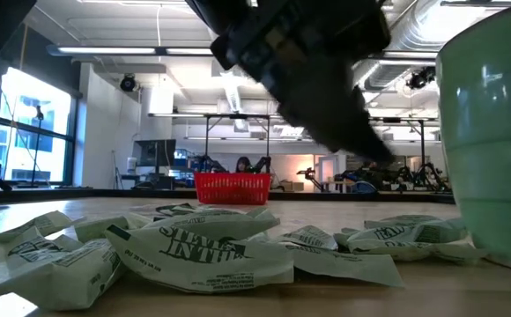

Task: Pick and place items into bin
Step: Adjust the green mug

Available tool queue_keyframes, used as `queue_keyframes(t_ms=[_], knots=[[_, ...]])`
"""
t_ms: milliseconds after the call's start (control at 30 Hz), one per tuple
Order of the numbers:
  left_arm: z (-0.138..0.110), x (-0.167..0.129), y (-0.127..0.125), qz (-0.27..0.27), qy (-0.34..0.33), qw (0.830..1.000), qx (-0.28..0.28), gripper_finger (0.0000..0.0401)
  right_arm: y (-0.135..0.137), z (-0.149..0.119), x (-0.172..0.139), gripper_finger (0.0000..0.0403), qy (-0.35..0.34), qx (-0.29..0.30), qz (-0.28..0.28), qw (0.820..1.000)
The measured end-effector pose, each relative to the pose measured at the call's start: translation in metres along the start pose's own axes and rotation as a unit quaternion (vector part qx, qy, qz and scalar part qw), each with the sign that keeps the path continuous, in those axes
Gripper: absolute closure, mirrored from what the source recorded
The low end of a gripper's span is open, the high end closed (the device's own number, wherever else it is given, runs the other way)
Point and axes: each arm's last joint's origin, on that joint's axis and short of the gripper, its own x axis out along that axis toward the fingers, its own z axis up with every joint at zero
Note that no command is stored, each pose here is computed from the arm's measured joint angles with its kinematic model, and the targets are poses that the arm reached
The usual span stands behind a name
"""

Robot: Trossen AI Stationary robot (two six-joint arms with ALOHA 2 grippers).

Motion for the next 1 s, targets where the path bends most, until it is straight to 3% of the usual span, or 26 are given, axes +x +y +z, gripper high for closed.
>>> queue_keyframes(t_ms=[167,300,533,800,1000], knots=[[-0.009,0.001,-0.005,-0.009,0.046,0.999,-0.012,0.0348,0.001,-0.015,-0.009,0.0376,0.022,-0.005,0.013,1.000],[-0.004,0.006,-0.026,-0.028,0.047,0.998,0.005,0.0348,0.001,-0.018,-0.013,0.0346,0.022,-0.007,0.014,1.000],[0.012,0.020,-0.062,-0.034,0.001,0.998,0.048,0.0348,-0.013,-0.015,-0.013,0.0297,0.009,-0.011,-0.055,0.998],[0.013,0.030,-0.055,0.051,-0.025,0.998,0.007,0.0348,-0.018,-0.021,-0.015,0.0293,0.006,-0.007,-0.076,0.997],[0.015,0.031,-0.051,0.052,-0.040,0.998,-0.004,0.0348,-0.024,-0.027,-0.018,0.0300,0.007,-0.018,-0.099,0.995]])
